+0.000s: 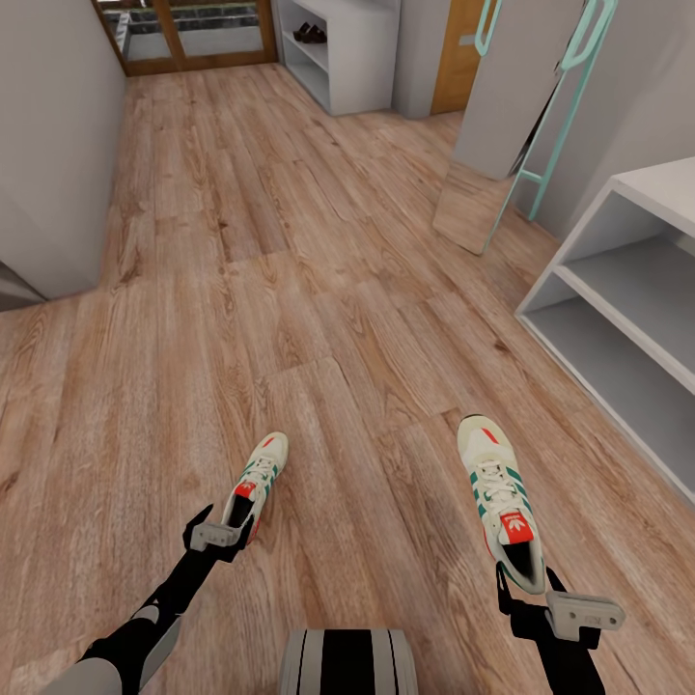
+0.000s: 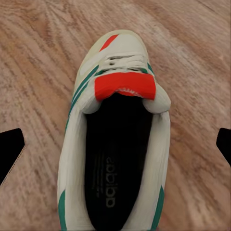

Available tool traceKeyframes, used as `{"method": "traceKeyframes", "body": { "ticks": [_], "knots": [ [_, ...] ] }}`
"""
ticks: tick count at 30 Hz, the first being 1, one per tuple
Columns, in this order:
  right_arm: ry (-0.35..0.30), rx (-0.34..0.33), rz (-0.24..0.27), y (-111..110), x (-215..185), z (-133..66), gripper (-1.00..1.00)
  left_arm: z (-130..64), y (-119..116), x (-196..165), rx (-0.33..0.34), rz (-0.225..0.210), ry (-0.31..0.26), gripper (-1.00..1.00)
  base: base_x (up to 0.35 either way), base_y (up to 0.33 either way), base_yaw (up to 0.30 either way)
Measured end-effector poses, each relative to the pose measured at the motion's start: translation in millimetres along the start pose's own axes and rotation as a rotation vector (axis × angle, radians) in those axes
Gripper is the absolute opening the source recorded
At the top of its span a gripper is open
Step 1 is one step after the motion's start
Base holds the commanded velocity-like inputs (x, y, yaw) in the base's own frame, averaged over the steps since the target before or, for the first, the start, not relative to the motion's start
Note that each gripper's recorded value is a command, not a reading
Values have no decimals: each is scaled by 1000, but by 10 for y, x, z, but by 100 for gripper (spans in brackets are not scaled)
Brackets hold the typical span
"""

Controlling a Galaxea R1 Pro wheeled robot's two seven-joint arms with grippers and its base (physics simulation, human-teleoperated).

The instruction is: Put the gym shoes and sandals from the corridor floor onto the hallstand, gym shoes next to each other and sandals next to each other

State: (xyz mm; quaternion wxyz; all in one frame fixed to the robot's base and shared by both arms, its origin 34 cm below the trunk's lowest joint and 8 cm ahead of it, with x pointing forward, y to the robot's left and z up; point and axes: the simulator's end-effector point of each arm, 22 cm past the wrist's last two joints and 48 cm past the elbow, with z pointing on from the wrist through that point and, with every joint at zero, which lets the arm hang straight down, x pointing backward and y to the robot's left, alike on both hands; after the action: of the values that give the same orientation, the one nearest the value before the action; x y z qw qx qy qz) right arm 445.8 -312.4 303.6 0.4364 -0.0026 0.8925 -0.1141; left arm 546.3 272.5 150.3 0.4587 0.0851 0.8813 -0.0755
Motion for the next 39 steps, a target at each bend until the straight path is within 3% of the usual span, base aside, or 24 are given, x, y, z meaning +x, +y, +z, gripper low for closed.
{"method": "traceKeyframes", "body": {
  "ticks": [18,39],
  "knots": [
    [6,-1,-1,3,24,3,-100,49,159,-78,-13,19,-10,100,0,0,0],
    [33,-4,-7,18,137,17,-100,82,66,63,-1,7,13,100,0,0,0]
  ]
}}
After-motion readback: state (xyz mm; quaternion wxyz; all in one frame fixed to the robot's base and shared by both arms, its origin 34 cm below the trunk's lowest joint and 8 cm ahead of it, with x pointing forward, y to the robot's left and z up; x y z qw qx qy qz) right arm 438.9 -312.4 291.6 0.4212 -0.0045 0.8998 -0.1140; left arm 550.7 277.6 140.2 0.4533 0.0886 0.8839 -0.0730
